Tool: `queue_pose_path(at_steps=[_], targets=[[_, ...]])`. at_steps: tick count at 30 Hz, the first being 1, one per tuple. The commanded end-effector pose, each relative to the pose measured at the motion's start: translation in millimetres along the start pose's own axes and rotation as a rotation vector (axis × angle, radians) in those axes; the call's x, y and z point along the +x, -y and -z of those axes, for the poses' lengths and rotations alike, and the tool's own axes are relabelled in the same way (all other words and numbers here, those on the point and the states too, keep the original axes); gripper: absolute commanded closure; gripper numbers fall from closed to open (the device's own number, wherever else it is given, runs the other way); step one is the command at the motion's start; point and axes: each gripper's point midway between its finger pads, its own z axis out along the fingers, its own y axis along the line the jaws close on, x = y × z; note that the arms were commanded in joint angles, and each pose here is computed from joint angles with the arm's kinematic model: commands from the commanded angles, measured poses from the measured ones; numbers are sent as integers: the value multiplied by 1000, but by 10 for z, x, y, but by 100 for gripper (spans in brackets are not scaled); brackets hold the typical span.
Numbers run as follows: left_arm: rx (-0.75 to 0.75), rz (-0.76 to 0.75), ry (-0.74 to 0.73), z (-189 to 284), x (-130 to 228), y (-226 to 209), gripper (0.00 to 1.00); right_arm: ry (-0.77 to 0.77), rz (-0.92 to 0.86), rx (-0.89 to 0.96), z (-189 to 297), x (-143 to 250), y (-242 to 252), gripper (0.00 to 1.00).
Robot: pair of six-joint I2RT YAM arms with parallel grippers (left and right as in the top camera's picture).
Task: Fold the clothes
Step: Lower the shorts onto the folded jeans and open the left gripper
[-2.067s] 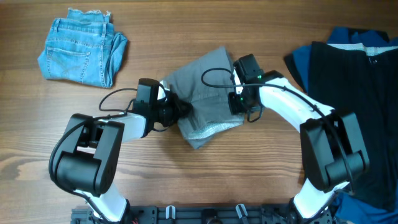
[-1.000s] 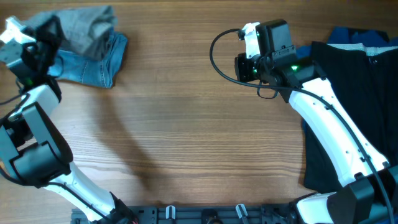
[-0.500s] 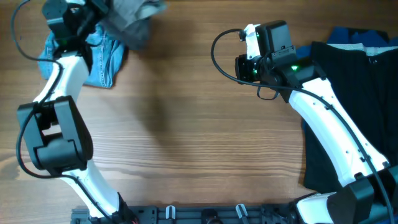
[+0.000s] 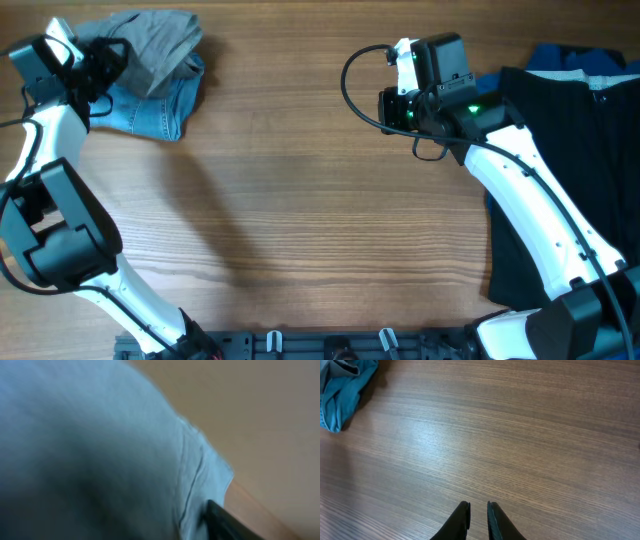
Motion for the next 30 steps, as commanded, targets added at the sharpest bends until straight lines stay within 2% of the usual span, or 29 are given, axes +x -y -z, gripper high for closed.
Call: queue_pose_path(at_steps=[1, 3, 5, 6, 7, 8, 14, 15, 17, 18, 20, 22, 23, 25, 28, 30], targets=[[129, -2, -91, 265, 64, 235, 32, 17, -15, -10, 45, -55, -17, 83], [186, 35, -139, 549, 89, 417, 32, 17, -13, -10, 45, -55, -16, 83], [187, 42, -154, 868, 83, 564, 41, 17, -11, -9, 45, -57, -16, 83], [179, 5, -155, 1042, 94, 644, 61, 18, -11, -9, 46, -57, -16, 82], [147, -5, -153, 1203, 108, 699, 87, 18, -11, -9, 46, -57, -16, 82], [126, -6, -146, 1250, 102, 706, 96, 17, -11, -9, 45, -56, -16, 82], [-11, -9, -117, 1203, 78, 499, 96, 18, -11, -8, 46, -58, -13, 79], [-8, -16, -109, 1200, 59, 507, 91, 18, -11, -6, 45, -57, -11, 79], [-6, -169, -63, 1082, -31, 566, 89, 24, -11, -7, 46, -72, -11, 78], [-47, -219, -39, 970, -67, 528, 94, 33, -10, -9, 46, -93, -17, 78], [-104, -284, -21, 584, -34, 430, 96, 45, -10, -11, 47, -123, -22, 78], [-88, -394, -59, 27, 202, 285, 96, 39, -11, -11, 46, -108, -21, 78], [-109, -393, -85, -252, 369, 88, 96, 26, -13, -10, 45, -76, -19, 78], [-150, -356, -133, -524, 622, -227, 96, -4, -17, -7, 44, -3, -9, 79], [-197, -282, -237, -589, 949, -492, 96, -51, -20, 2, 47, 113, 12, 79], [-200, -270, -261, -502, 964, -435, 96, -68, -22, 6, 50, 154, 22, 79]])
